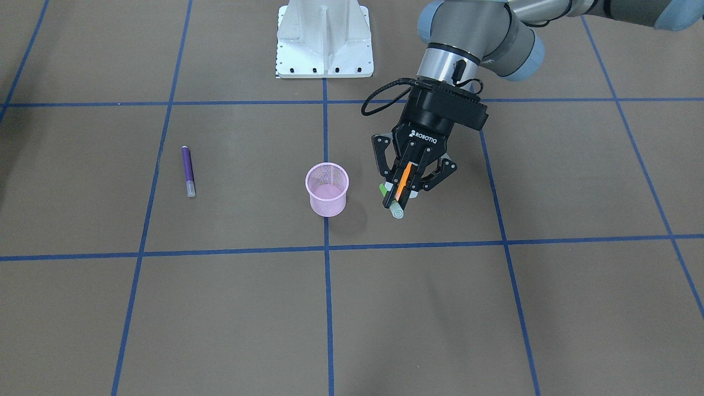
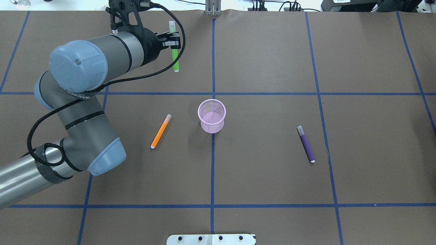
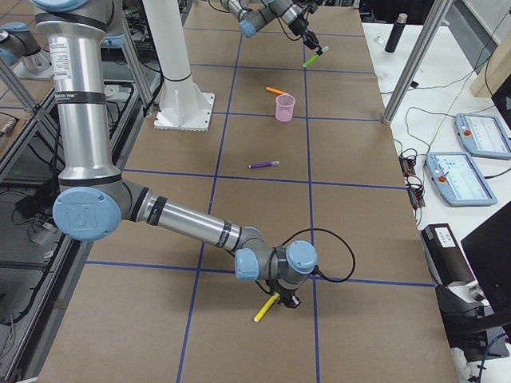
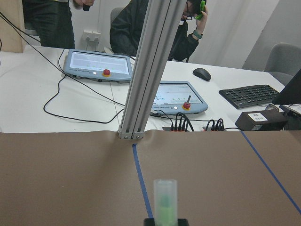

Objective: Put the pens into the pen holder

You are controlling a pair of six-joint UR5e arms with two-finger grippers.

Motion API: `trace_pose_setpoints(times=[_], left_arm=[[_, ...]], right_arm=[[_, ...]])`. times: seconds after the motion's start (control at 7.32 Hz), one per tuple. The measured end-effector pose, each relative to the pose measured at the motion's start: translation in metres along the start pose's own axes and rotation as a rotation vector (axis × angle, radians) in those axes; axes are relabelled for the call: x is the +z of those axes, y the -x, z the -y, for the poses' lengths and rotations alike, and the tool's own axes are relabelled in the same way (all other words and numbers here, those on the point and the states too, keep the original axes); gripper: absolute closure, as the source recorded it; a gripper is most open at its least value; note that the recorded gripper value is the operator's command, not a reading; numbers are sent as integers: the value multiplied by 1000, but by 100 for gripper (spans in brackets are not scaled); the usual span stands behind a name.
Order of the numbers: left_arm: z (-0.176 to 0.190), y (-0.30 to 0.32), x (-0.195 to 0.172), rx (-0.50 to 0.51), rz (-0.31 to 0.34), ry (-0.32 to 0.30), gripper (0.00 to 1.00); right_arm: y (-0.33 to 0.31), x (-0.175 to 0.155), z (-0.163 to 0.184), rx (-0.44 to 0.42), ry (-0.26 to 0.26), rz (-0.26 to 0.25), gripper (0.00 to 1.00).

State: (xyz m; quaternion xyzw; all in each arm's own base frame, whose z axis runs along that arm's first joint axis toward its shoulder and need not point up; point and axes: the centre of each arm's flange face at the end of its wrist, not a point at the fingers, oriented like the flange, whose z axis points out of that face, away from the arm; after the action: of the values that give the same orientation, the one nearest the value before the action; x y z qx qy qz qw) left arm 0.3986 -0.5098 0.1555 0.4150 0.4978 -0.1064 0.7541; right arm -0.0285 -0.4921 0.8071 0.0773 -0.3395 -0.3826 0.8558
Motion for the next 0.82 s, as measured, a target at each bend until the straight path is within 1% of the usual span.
trace_pose_setpoints(times=[0.27,0.41,0.55,0.82], left_arm=[[0,0,-1,0,-1,0,100],[0,0,-1,0,0,0,100],[0,1,-1,0,0,0,100],[0,1,-1,0,1,0,100]], right_arm=[[-2,3,-1,4,5,2,66],[-2,3,-1,4,6,2,86],[-2,4,-1,5,7,3,100],[-2,3,0,7,5,3,100]])
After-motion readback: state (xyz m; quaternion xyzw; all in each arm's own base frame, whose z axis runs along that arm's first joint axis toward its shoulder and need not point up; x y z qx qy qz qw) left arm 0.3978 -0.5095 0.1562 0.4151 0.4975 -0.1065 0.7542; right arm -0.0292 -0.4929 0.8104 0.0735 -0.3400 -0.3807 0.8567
